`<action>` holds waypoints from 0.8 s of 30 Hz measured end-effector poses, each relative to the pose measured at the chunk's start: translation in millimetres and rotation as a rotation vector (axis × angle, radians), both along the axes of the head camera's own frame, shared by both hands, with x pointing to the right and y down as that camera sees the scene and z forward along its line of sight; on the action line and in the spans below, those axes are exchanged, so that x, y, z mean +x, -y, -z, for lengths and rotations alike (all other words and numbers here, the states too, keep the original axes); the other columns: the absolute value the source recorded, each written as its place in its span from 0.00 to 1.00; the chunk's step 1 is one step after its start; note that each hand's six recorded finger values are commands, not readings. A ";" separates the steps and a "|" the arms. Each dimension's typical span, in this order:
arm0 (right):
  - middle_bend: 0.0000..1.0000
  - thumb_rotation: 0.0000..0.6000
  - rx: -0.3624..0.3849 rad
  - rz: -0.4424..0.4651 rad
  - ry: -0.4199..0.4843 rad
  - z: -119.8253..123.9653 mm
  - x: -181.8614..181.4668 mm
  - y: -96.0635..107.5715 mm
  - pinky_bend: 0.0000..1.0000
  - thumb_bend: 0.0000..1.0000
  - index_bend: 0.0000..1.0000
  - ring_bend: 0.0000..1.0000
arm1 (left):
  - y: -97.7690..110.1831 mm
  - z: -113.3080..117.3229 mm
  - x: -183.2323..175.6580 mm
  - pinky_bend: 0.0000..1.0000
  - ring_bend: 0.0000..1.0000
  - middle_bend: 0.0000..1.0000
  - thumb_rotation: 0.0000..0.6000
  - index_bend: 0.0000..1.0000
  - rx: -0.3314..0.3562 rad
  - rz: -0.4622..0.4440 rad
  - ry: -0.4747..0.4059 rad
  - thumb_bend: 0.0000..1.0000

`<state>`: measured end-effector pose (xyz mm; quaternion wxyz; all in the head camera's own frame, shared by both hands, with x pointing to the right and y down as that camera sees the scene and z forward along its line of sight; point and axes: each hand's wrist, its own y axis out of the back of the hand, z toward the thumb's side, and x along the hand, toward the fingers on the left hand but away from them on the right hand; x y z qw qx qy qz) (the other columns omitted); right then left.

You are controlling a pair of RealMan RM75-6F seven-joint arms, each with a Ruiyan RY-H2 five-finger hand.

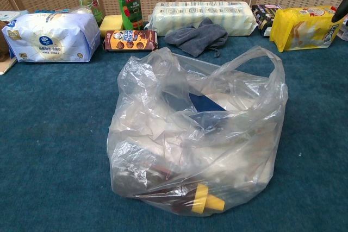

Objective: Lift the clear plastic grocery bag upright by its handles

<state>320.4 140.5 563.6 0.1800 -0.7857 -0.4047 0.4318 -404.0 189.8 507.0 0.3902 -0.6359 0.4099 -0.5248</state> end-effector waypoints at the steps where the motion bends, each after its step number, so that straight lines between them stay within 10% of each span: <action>1: 0.31 0.60 -0.008 0.007 0.004 -1.5 -2.0 0.2 0.20 0.08 0.36 0.29 | 0.9 -0.7 1.1 0.22 0.21 0.30 1.00 0.32 -0.001 -0.003 -0.001 0.20; 24: 0.31 0.60 -0.154 0.131 -0.029 -45.2 -43.5 4.7 0.18 0.08 0.37 0.27 | 1.0 -11.2 -1.0 0.22 0.21 0.30 1.00 0.32 -0.027 0.000 -0.011 0.20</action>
